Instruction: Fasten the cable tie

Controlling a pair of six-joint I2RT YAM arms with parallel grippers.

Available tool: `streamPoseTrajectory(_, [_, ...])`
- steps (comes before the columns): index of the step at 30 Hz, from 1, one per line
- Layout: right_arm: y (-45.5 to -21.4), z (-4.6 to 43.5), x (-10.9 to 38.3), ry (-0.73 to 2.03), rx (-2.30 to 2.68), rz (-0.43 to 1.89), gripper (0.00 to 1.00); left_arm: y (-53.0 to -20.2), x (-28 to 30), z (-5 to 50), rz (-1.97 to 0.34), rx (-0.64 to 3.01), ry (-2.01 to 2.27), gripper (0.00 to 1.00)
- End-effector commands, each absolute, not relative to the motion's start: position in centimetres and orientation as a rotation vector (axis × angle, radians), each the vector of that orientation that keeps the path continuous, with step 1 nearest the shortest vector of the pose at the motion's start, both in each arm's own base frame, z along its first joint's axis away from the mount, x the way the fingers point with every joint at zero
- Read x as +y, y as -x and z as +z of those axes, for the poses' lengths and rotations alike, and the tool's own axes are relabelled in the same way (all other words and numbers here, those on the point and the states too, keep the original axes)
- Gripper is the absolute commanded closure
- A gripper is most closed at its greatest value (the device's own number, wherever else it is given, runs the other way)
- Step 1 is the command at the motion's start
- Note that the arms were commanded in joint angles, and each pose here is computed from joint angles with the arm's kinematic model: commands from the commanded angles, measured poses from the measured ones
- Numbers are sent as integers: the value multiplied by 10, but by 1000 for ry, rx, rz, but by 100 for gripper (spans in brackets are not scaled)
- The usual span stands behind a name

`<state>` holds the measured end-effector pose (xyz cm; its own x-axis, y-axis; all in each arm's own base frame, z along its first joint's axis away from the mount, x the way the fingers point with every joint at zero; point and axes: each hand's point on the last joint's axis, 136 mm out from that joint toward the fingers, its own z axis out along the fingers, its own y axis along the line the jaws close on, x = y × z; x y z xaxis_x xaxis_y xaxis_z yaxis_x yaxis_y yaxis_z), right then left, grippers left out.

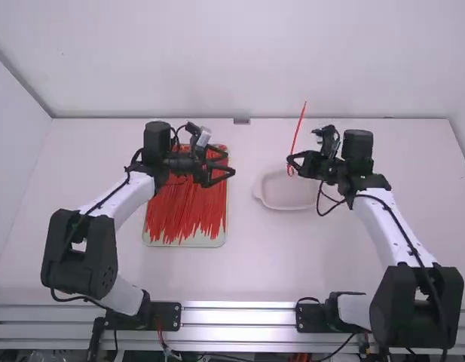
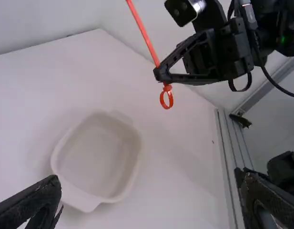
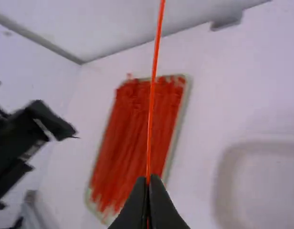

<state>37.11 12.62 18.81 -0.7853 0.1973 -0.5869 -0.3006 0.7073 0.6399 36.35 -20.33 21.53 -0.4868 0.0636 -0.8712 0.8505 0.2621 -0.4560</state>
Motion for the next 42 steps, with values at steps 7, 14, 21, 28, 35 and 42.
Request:
streamPoseTrajectory(7, [-390, 115, 112, 75, 2442, 537, 100, -373, -195, 228, -1201, 1737, -843, 1])
streamPoseTrajectory(14, [-400, 54, 126, 88, 2540, 519, 100, -375, -191, 227, -1197, 1744, -832, 1])
streamPoseTrajectory(21, [-397, 22, 125, 76, 2609, 509, 100, -379, -182, 226, -1188, 1761, -802, 1])
streamPoseTrajectory(28, [-400, 21, 116, 47, 2609, 500, 97, -380, -181, 226, -1179, 1757, -801, 1])
streamPoseTrajectory(35, [-400, 22, 112, -9, 2613, 545, 75, -380, -179, 226, -1181, 1757, -798, 1])
streamPoseTrajectory(42, [-400, 24, 112, -14, 2611, 549, 45, -380, -179, 226, -1181, 1759, -797, 1])
